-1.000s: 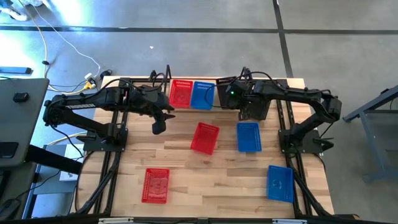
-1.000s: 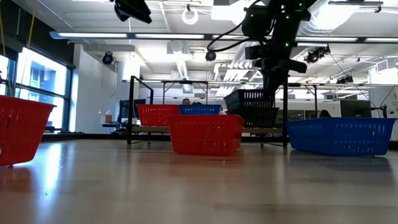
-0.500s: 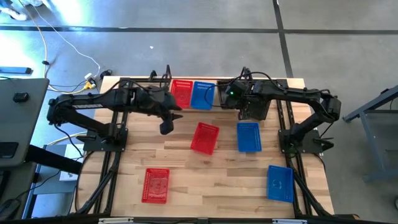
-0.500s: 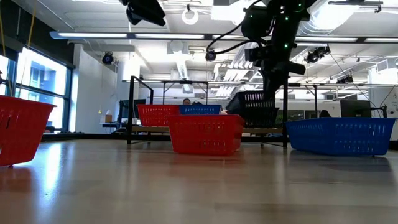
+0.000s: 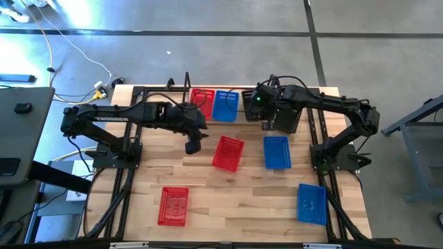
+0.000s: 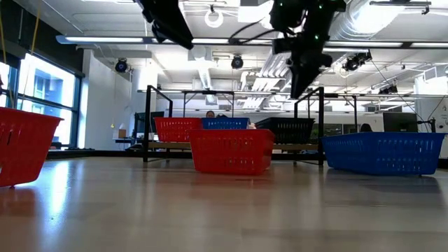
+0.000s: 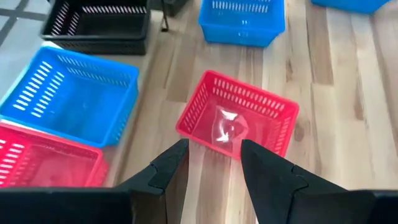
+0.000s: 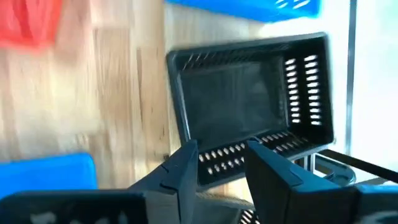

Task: Stack baskets on shelf by color
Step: Stack the top red bin on top of the red bin on the shelf

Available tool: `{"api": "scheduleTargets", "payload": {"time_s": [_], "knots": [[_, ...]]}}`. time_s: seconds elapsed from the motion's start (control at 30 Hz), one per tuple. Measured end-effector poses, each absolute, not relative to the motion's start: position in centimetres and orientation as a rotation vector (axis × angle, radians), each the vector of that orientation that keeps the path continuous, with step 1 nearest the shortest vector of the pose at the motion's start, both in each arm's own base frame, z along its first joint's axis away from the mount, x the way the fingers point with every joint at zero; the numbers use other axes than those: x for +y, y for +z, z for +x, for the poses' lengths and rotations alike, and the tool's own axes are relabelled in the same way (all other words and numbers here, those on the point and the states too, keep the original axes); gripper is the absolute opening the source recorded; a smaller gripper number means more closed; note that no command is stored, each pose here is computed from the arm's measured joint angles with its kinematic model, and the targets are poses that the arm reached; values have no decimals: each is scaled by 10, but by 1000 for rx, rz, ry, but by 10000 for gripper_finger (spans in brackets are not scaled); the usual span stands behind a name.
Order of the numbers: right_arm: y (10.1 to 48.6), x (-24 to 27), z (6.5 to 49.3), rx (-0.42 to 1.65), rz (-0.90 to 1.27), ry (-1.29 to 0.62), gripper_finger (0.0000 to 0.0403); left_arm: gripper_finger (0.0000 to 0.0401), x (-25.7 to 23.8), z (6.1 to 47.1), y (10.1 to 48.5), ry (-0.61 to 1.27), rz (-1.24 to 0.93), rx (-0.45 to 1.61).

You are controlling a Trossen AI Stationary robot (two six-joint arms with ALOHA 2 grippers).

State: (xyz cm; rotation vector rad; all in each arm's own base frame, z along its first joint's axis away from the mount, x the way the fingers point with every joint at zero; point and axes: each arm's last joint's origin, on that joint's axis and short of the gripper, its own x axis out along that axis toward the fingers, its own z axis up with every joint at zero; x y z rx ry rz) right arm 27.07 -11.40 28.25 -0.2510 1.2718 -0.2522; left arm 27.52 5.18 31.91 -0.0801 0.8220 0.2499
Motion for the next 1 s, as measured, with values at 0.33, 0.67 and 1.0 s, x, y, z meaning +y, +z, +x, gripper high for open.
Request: {"api": "scheduleTargets", "payload": {"time_s": [0.33,0.67,1.0], "knots": [[313,-106,276,1165,-32,-450,117,136,27,302,291,46,-13,915],[335,-96,282,1034,181,-574,118,136,7,327,263,-60,103,954],[339,-86,285,985,270,-668,118,136,-7,347,233,-130,178,990]]}}
